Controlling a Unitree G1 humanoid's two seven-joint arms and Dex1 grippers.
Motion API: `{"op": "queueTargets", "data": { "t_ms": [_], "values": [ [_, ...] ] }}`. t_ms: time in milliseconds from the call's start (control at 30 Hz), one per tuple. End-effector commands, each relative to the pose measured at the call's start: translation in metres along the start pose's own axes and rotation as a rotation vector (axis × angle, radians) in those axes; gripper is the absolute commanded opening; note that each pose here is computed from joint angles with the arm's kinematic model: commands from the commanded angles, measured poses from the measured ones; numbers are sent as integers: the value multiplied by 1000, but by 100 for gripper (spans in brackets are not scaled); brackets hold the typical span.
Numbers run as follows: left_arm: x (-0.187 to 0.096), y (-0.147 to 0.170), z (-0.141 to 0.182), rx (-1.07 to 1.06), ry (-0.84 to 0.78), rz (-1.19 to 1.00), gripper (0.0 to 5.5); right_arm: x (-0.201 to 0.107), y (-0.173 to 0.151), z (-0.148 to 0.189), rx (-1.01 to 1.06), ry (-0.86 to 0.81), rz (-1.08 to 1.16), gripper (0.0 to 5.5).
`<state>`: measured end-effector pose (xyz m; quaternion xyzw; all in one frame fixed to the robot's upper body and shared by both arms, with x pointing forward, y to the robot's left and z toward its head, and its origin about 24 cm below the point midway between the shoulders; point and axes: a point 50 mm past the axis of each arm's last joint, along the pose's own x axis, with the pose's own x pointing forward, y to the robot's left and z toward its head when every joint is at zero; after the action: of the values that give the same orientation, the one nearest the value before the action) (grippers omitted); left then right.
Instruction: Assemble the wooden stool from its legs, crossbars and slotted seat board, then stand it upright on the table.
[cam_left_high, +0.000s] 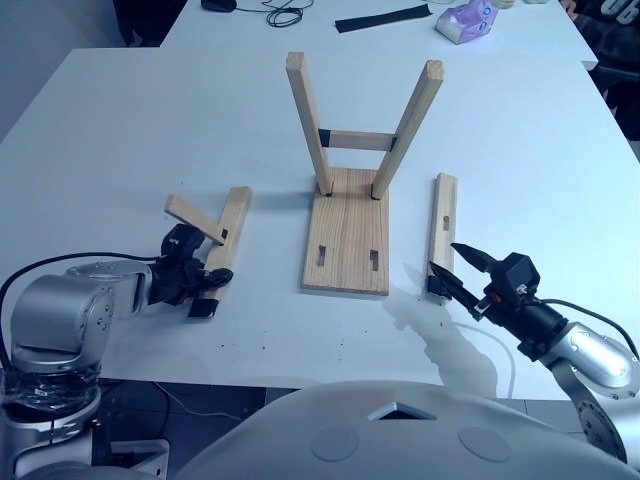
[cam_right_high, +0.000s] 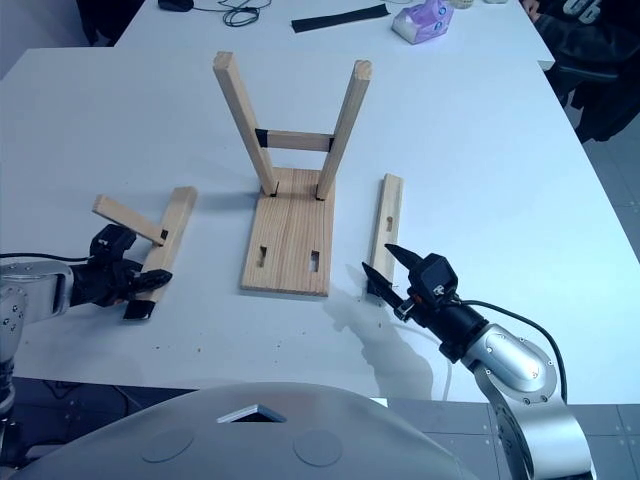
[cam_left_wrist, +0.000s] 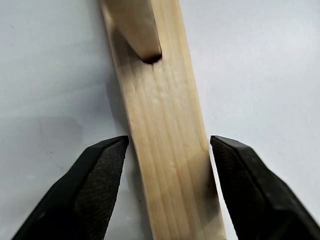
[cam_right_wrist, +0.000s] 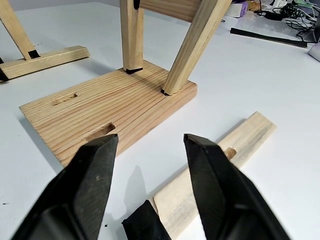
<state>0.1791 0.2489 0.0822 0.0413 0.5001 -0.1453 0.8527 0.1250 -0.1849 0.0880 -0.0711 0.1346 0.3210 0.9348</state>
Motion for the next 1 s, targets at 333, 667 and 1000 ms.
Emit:
{"op": "queueTargets", "data": {
  "t_ms": [333,667,1000],
  "values": [
    [30,5,-25,-61,26,8,205,2,-11,5,-38,15,29,241],
    [41,14,-3,-78,-103,-13,205,4,-16,6,-50,10,12,241],
    [25,26,120,-103,-594,-17,205,5,-33,12,-82,-4,0,241]
  ]
}}
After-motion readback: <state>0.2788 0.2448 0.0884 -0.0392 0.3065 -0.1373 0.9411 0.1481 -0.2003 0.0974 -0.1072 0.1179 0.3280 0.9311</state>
